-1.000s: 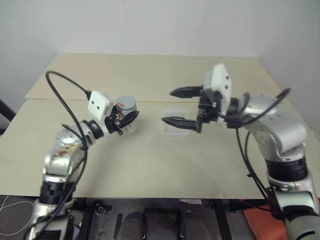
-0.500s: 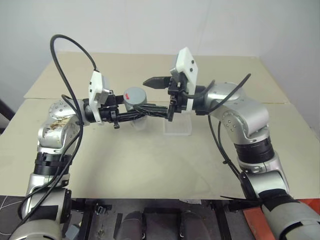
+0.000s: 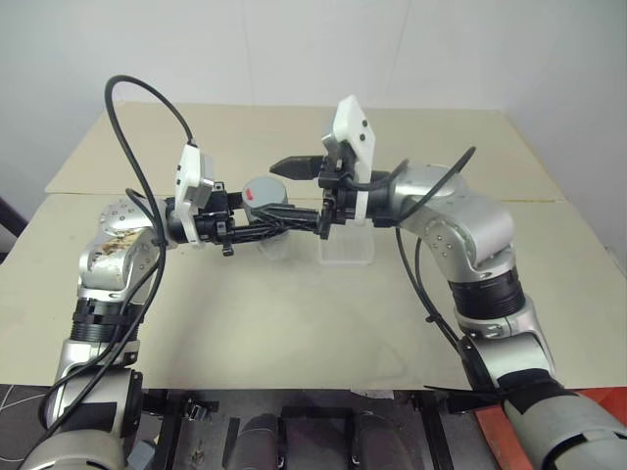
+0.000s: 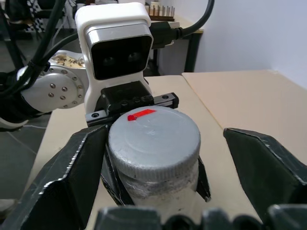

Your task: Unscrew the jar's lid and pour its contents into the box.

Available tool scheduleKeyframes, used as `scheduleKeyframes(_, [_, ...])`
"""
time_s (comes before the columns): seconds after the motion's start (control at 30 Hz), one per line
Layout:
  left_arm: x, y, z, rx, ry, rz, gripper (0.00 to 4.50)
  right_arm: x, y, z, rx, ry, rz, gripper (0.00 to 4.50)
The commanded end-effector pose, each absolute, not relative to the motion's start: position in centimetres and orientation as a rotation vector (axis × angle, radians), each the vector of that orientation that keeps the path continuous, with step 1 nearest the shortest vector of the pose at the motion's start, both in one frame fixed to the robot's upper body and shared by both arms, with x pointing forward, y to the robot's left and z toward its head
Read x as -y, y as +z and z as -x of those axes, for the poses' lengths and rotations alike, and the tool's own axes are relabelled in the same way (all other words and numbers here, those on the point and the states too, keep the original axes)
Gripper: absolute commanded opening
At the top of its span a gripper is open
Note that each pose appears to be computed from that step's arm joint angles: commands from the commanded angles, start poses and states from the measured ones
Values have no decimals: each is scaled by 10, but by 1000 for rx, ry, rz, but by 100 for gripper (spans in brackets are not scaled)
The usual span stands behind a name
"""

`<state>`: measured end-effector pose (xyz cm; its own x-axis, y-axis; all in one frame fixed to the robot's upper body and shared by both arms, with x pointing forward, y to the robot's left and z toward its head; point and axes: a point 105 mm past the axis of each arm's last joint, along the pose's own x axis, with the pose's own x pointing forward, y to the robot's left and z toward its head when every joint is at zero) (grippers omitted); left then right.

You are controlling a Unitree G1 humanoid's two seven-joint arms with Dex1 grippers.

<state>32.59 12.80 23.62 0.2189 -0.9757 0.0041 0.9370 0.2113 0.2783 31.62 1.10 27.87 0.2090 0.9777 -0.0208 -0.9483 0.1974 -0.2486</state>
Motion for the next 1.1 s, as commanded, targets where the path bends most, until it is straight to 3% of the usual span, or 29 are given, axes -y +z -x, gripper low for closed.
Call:
scheduleKeyframes(0.03, [-124, 261, -318, 296, -1374, -277, 202, -15, 292, -313, 196, 1374, 234, 324])
scheduleKeyframes(0.1, [-123, 267, -313, 309, -1398, -271, 202, -15, 292, -313, 198, 1388, 228, 275])
scheduleKeyframes(0.23, [-124, 271, -308, 303, -1439, -268, 202, -14, 293, -310, 199, 1443, 217, 275])
scheduleKeyframes(0.47, [-121, 275, -278, 239, -1696, -227, 202, -7, 285, -291, 199, 1845, 278, 275])
scheduleKeyframes(0.6, [-115, 268, -260, 178, -1827, -246, 202, -13, 281, -289, 182, 1984, 333, 275])
scheduleKeyframes(0.87, [-112, 262, -260, 193, -1819, -261, 202, -32, 276, -305, 258, 1927, 413, 275])
scheduleKeyframes(0.9, [-113, 262, -261, 194, -1806, -262, 202, -30, 277, -305, 269, 1921, 402, 348])
scheduleKeyframes(1.0, [-117, 261, -268, 206, -1746, -254, 202, -19, 282, -308, 304, 1839, 365, 430])
scheduleKeyframes(1.1, [-123, 262, -275, 218, -1693, -255, 202, 1, 286, -315, 317, 1707, 313, 448])
